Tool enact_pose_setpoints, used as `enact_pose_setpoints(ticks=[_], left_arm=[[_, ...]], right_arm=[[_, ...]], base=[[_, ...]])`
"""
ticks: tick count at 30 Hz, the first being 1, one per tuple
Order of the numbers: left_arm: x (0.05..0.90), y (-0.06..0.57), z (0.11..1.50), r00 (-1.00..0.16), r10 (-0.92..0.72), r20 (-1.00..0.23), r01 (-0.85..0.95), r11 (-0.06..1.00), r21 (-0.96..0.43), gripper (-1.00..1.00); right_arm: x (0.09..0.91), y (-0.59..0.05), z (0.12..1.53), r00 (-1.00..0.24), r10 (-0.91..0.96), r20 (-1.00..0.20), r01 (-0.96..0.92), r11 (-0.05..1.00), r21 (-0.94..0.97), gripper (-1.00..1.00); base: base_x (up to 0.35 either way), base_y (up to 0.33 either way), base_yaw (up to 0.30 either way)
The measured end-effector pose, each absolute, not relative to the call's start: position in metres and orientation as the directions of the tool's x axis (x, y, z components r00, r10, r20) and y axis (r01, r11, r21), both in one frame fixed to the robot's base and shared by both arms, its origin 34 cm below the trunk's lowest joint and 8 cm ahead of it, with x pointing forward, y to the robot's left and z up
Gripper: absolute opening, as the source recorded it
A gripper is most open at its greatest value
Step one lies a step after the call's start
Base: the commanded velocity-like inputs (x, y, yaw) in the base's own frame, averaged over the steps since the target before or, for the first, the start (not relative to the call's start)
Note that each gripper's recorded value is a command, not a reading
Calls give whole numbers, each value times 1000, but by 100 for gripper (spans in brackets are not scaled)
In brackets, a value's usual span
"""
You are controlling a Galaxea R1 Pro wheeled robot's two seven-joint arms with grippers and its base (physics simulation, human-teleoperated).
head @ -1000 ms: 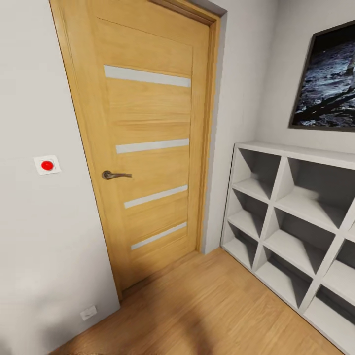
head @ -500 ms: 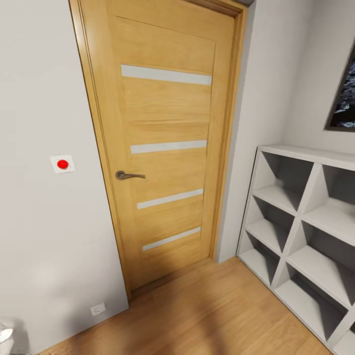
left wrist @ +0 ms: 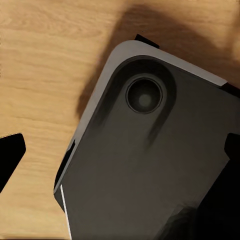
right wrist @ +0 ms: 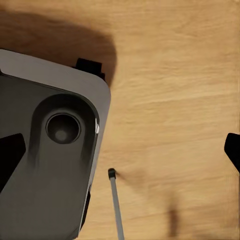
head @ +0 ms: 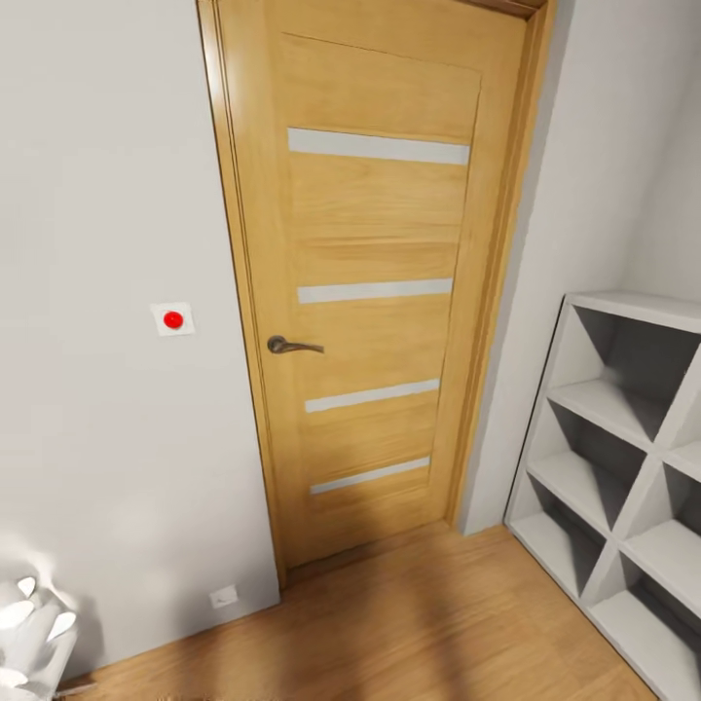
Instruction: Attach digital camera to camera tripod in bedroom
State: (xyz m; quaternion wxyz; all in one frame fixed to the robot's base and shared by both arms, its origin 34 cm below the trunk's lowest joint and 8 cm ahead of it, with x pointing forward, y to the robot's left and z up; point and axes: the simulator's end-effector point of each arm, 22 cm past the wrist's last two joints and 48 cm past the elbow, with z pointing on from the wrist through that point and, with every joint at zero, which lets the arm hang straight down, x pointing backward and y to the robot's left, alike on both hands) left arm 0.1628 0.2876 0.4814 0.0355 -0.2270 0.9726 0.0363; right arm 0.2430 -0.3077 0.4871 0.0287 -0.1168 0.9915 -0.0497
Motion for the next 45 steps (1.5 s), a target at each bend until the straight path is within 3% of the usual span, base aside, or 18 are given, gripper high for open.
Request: enact_pose_setpoints(ticks=[12, 23, 35, 45], left_arm=[[163, 288, 481, -894, -439, -85, -445, 894, 55, 100], [163, 286, 481, -901, -426, -84, -431, 901, 53, 100], [163, 286, 481, -905, -417, -84, -421, 905, 53, 100], [164, 286, 481, -905, -416, -86, -421, 906, 51, 100]], right_arm=[[243, -308, 487, -971, -233, -45, -227, 968, -106, 100], [243, -308, 487, -973, -228, -46, -222, 969, -106, 100], [243, -309, 487, -973, -227, -47, -221, 969, -107, 100], [246, -309, 487, -972, -229, -60, -221, 969, -108, 100]], base=[[1, -1, 181], [0, -22, 17], [0, -234, 1], [48, 0, 0]])
